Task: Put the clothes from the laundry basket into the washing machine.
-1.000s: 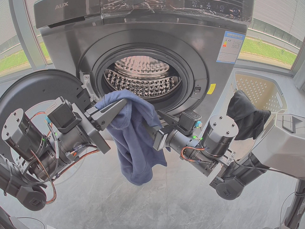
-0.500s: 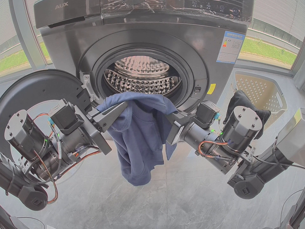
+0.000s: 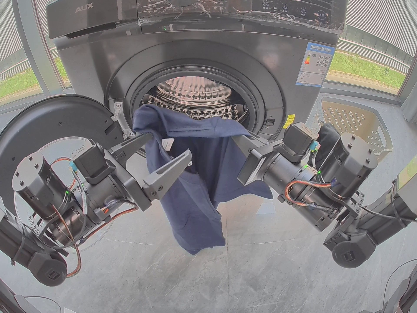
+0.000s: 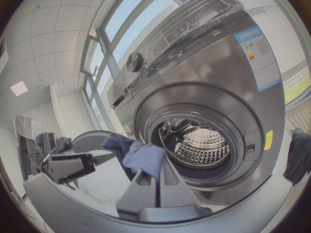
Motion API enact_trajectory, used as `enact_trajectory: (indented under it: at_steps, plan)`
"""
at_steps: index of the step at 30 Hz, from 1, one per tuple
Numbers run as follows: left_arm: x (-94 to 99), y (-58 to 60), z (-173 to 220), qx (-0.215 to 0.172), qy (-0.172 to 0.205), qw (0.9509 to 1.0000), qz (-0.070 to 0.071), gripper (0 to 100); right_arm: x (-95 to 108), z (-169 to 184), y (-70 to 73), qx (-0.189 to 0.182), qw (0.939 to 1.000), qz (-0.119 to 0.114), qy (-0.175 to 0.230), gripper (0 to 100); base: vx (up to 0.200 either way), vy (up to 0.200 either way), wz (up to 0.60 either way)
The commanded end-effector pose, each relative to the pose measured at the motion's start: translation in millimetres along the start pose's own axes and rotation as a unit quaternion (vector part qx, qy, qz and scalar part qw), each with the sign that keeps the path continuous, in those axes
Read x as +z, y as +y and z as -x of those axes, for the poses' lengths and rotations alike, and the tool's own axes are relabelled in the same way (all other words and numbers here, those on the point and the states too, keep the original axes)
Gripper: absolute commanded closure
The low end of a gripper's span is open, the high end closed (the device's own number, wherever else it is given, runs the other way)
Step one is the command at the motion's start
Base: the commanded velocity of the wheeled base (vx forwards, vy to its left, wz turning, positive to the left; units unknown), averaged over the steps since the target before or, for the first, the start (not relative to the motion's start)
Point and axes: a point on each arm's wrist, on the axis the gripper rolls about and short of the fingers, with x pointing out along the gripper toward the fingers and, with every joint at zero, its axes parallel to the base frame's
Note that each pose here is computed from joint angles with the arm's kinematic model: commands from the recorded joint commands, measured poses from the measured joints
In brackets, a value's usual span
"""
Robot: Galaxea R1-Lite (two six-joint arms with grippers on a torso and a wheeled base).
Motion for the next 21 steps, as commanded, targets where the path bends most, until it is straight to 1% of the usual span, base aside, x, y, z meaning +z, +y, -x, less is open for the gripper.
enact_trajectory:
  at_steps: [1,4,6,9,11,14,17,18,19,21]
  plan:
    - [-15.6,2.6,2.7,0.003,0.032,0.9994,0.008,0,10.0,1.2,1.6,0.002,0.9999,-0.002,-0.015,100,0.0,0.0,0.0]
    - [-22.6,3.0,4.2,0.005,0.047,0.9988,0.012,0,9.8,0.8,1.6,0.002,0.9999,-0.002,-0.016,100,0.0,0.0,0.0]
    - [-24.2,3.3,4.1,0.005,0.05,0.9987,0.012,0,10.7,0.1,2.3,0.003,0.9998,-0.002,-0.018,100,0.0,0.0,0.0]
    - [-28.2,4.3,5.3,0.008,0.058,0.9981,0.015,0,13.9,-2.1,3.0,0.004,0.9997,-0.003,-0.024,100,0.0,0.0,0.0]
    - [-38.8,6.6,8.1,0.013,0.081,0.9965,0.019,0,15.0,-2.8,2.7,0.002,0.9997,-0.002,-0.025,100,0.0,0.0,0.0]
    - [-55.0,9.2,12.6,0.021,0.116,0.9928,0.025,0,16.6,-4.8,3.0,0.001,0.9996,-0.002,-0.029,100,0.0,0.0,0.0]
    - [-70.0,9.6,18.1,0.025,0.15,0.9879,0.032,0,20.1,-7.5,3.7,0.001,0.9993,-0.003,-0.037,100,0.0,0.0,0.0]
    - [-70.0,9.6,18.1,0.025,0.15,0.9879,0.032,0,20.1,-7.5,3.7,0.001,0.9993,-0.003,-0.037,100,0.0,0.0,0.0]
    - [-79.8,9.6,22.6,0.026,0.173,0.9838,0.037,0,23.4,-10.4,3.4,0.001,0.999,-0.003,-0.045,100,0.0,0.0,0.0]
    - [-87.9,9.2,27.0,0.022,0.194,0.98,0.041,0,25.2,-13.0,3.9,0.001,0.9988,-0.002,-0.049,100,0.0,0.0,0.0]
